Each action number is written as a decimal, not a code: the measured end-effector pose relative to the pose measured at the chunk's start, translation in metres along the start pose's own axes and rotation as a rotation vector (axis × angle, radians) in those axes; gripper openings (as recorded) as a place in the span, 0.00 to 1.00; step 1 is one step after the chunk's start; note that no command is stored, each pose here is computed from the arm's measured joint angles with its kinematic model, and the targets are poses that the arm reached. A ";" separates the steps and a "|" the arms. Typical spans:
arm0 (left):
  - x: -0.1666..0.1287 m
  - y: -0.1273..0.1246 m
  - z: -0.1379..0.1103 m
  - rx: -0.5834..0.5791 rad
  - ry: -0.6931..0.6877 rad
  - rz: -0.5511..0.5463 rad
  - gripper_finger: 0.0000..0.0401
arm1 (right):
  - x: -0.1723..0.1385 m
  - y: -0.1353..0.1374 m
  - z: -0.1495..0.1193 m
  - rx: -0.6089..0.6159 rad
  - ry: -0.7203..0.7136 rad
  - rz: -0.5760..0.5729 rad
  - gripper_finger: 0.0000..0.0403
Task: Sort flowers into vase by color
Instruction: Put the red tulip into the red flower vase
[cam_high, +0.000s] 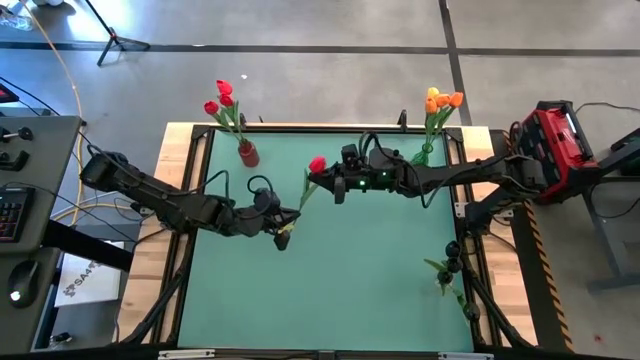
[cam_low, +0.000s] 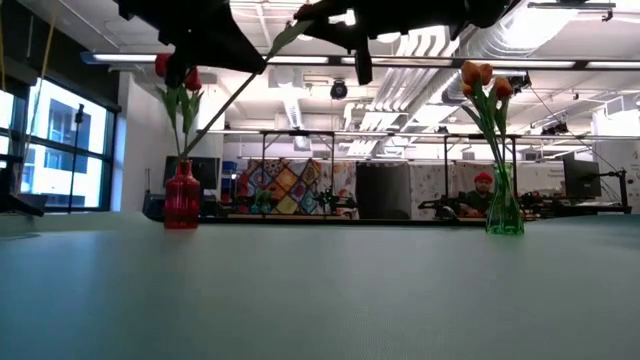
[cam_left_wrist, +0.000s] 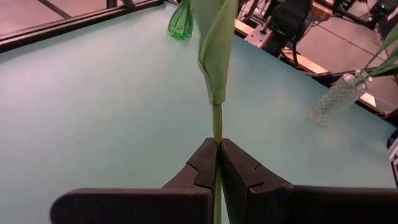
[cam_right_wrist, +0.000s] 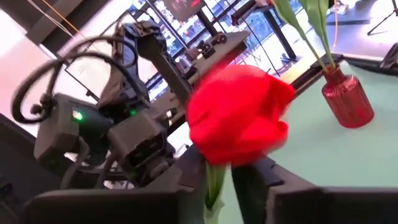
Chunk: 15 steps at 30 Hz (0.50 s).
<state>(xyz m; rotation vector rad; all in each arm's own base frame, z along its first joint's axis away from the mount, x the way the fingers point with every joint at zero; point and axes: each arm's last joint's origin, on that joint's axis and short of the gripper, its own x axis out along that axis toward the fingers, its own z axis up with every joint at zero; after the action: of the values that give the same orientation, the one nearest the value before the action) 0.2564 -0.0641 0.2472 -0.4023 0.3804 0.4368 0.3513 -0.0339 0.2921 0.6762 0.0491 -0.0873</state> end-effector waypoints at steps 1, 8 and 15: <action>0.000 0.000 0.000 -0.008 -0.001 0.001 0.00 | 0.000 0.000 -0.001 0.001 0.003 -0.002 0.18; 0.000 0.000 0.000 -0.014 -0.001 0.001 0.00 | 0.000 0.000 0.000 0.001 0.000 -0.002 0.26; 0.000 0.000 0.000 -0.026 0.003 0.004 0.00 | 0.000 -0.002 0.001 -0.004 -0.004 -0.005 0.07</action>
<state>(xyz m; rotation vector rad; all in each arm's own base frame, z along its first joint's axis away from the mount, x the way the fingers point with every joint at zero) 0.2561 -0.0638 0.2471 -0.4280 0.3785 0.4456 0.3514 -0.0360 0.2917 0.6716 0.0473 -0.0929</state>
